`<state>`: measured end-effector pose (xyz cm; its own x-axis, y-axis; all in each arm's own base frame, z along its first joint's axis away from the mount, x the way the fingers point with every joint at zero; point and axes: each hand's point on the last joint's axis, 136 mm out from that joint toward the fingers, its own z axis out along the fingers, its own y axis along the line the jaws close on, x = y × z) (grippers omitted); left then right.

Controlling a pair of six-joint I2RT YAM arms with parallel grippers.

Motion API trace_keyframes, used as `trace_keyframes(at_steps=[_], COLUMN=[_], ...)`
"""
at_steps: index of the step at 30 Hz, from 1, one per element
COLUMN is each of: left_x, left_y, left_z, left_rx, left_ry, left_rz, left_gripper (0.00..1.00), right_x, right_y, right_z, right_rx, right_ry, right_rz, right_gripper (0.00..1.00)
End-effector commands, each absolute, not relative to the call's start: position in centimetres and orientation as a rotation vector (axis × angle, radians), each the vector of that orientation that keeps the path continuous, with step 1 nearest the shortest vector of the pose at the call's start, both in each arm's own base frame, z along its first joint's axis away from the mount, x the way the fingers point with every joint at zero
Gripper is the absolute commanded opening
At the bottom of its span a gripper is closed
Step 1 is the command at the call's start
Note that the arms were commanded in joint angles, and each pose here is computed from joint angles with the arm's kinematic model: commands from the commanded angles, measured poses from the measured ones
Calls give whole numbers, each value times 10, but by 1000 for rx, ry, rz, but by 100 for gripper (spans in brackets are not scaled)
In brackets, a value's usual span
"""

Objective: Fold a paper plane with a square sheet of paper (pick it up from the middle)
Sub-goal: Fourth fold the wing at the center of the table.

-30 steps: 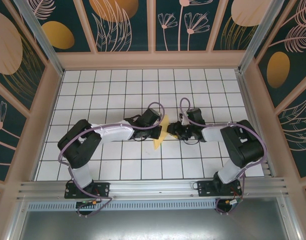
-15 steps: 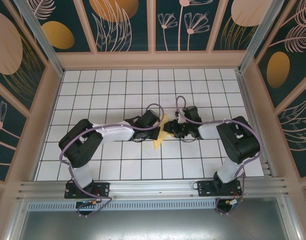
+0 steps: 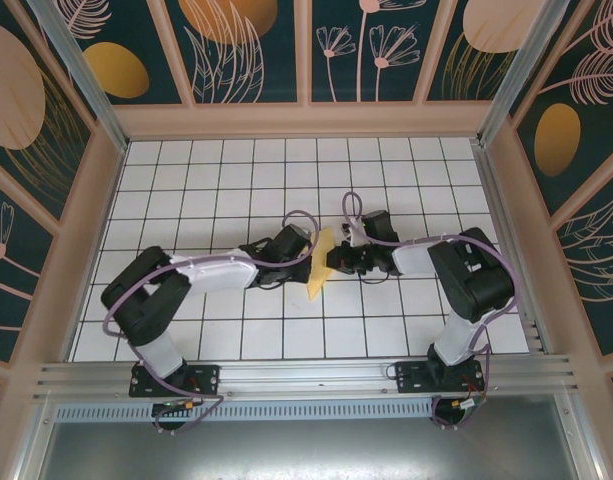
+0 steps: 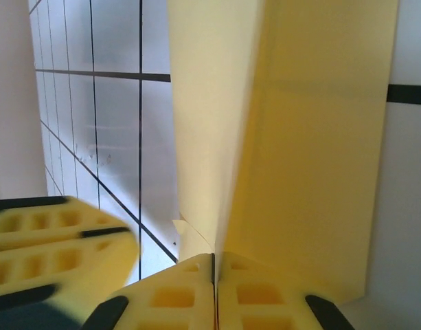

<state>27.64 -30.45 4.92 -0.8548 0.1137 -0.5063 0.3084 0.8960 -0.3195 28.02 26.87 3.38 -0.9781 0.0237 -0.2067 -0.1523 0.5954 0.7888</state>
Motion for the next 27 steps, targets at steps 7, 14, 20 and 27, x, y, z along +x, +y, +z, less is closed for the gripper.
trace_keyframes(at_steps=[7,14,20,27], left_x=[261,231,226,241], left_y=[-294,-292,-292,-283], left_z=[83,77,61,60], left_rx=[313,404,419,350], left_ry=[2439,2429,2448,2416], left_rz=[-668,-593,-453,-321], left_gripper=[29,40,46,47], right_x=[288,287,284,283], right_y=[290,301,303,308], right_z=[52,73,79,78], right_rx=[128,410,451,421], right_ry=[2571,2449,2428,2444], right_rz=[1350,1361,1365,1390], right_gripper=[0,0,0,1])
